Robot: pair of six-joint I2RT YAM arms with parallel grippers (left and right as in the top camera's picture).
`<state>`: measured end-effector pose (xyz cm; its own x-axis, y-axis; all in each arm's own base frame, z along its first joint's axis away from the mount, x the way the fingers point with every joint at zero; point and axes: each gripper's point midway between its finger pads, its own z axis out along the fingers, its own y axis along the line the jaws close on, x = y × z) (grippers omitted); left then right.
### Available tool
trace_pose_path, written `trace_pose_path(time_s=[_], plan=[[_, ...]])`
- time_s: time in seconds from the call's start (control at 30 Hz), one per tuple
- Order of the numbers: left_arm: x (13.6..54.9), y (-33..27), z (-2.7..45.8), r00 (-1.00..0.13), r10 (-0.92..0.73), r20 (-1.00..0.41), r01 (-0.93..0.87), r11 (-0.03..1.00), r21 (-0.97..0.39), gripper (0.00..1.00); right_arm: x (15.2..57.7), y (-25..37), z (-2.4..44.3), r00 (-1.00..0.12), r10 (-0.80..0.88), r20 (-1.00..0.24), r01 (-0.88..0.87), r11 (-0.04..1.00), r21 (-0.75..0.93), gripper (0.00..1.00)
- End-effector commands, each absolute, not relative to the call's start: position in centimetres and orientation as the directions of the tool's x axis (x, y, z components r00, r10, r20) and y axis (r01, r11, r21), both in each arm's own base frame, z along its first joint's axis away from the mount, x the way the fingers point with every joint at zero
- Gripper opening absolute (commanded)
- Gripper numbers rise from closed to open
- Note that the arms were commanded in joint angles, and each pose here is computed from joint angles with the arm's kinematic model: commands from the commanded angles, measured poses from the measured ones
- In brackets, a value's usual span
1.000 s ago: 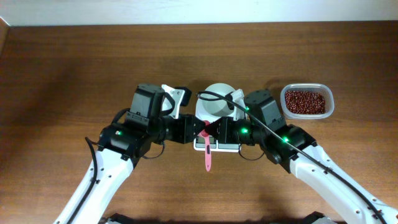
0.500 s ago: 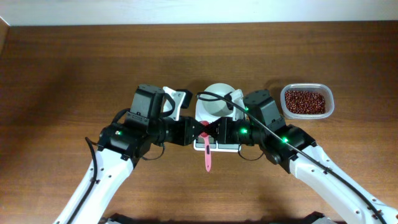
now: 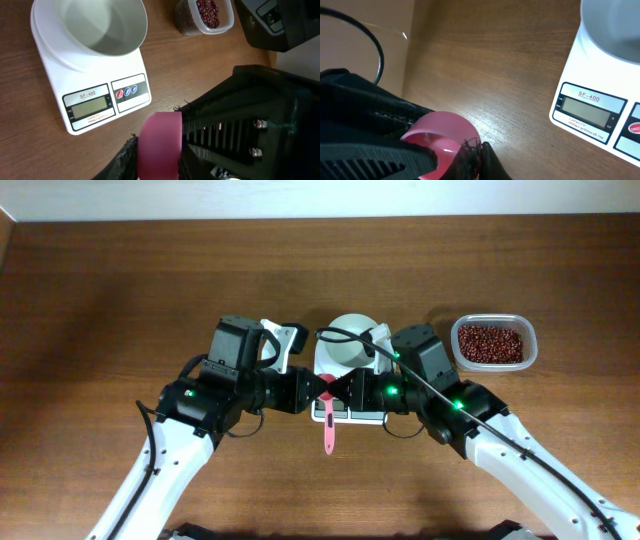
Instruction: Scoop and weigh 50g on scale
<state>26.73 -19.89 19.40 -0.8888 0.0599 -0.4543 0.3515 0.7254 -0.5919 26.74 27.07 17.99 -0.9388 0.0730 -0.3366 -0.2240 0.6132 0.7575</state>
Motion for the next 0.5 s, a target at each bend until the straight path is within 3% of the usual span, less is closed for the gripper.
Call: trace_pose_path(time_s=[0.0,0.47], plan=[[27.2,-19.6,19.3,-0.885,0.057,-0.462,0.348,0.740,-0.576,0.18,26.7,27.4,18.7,-0.934,0.071,-0.349,-0.241,0.595,0.767,0.15],[28.6,-18.0,18.6,-0.869,0.032,-0.495,0.308,0.817,-0.488,0.17,26.8,27.7,19.2,-0.931,0.066,-0.359,-0.259,0.575,0.776,0.22]])
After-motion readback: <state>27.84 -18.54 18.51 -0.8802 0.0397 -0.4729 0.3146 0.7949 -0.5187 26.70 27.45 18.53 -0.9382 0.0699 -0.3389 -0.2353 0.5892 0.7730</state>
